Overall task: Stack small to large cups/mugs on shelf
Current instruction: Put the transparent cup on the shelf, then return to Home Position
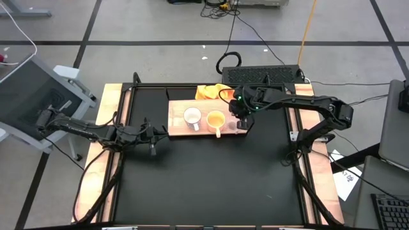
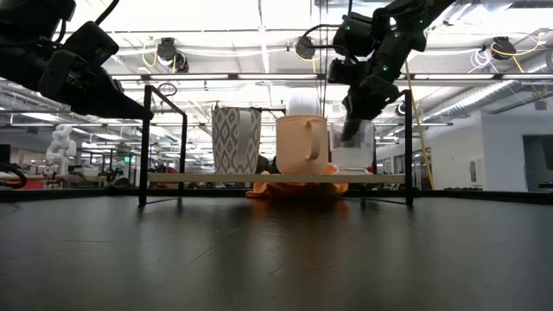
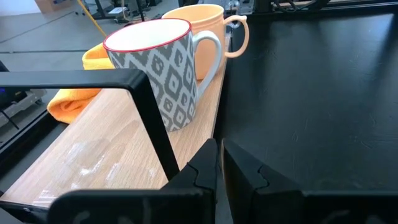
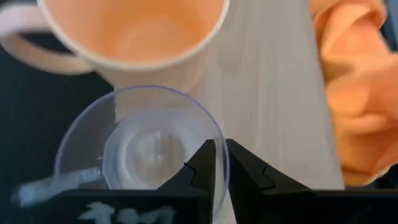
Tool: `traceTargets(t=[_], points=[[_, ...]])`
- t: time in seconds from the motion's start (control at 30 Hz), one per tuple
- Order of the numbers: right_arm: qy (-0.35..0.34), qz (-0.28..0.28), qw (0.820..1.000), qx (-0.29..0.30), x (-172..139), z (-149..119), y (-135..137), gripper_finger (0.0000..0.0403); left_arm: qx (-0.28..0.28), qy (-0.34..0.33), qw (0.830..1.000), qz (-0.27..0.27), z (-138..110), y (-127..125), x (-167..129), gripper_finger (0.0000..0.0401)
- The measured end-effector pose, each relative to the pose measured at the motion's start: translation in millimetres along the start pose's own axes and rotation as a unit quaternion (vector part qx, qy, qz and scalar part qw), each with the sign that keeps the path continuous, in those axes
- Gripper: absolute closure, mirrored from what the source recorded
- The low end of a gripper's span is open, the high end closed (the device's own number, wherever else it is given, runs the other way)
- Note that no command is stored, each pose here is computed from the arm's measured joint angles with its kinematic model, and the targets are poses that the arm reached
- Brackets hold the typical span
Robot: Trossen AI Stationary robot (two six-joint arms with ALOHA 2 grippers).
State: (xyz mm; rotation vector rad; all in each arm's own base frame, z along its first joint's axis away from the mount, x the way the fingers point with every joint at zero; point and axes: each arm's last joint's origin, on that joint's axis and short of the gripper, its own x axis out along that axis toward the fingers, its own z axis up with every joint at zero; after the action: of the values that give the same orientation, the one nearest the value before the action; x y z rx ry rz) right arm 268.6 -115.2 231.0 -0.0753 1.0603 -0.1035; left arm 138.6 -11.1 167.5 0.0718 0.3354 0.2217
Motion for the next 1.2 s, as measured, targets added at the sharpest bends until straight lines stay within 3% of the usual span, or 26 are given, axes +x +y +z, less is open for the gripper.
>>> traceTargets(t=[0.8,1.2], points=[[-0.029,-0.012,0.999,0.007,-3.4,5.0,-1.7,0.0289,-0.003,0.000,1.000,0.000,0.0,0.0,0.0,0.0375],[-0.081,-0.031,0.996,0.014,-38.2,6.4,0.9,0.0286,-0.004,0.000,1.000,-0.001,0.1,0.0,0.0,0.0375]])
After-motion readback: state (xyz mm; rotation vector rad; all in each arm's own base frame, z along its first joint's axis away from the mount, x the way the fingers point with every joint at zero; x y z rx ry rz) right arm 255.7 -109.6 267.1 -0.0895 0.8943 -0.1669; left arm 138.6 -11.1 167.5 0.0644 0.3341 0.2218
